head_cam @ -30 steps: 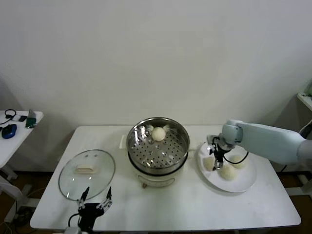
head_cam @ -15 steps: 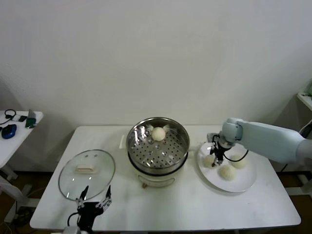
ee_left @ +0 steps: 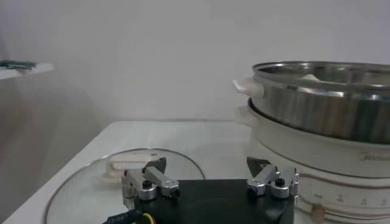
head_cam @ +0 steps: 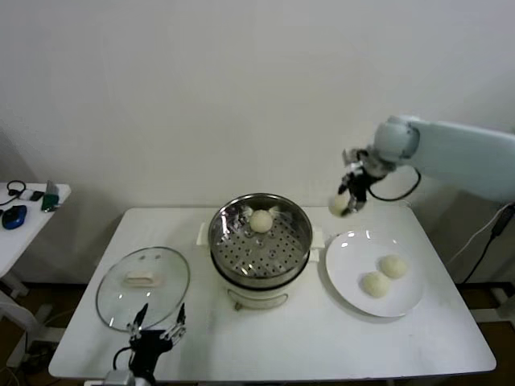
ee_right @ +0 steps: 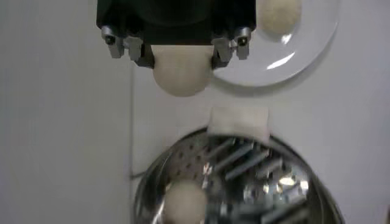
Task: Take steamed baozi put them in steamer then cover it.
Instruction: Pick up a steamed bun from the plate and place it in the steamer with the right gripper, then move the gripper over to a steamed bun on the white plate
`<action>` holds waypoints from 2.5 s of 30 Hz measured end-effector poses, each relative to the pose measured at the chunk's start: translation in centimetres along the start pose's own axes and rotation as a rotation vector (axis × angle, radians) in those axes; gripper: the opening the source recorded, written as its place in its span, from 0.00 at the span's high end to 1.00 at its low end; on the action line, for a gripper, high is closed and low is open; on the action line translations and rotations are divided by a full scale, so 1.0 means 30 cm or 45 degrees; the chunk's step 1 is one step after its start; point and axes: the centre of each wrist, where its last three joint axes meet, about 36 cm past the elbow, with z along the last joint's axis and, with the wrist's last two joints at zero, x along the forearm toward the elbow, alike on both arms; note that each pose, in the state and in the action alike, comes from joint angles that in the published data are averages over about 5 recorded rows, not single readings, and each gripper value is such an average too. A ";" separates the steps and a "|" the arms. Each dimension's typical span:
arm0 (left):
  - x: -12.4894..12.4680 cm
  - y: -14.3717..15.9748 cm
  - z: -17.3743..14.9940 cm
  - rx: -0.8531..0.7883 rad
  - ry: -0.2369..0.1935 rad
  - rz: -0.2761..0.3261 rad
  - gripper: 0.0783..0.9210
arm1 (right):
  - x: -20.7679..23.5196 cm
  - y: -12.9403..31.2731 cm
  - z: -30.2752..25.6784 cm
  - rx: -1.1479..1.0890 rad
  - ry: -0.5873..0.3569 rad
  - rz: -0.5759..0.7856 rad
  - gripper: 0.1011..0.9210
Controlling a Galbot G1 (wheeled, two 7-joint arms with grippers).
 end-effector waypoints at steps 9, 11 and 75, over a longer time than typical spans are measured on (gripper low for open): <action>0.001 0.000 -0.020 0.006 -0.013 0.004 0.12 | -0.041 0.055 -0.397 0.152 -0.084 -0.054 0.35; 0.001 0.002 -0.023 0.009 -0.013 0.002 0.12 | -0.087 0.069 -0.453 0.175 -0.078 -0.073 0.35; 0.002 0.000 -0.030 0.031 -0.022 -0.001 0.12 | -0.238 0.359 0.415 -0.004 0.213 -0.286 0.12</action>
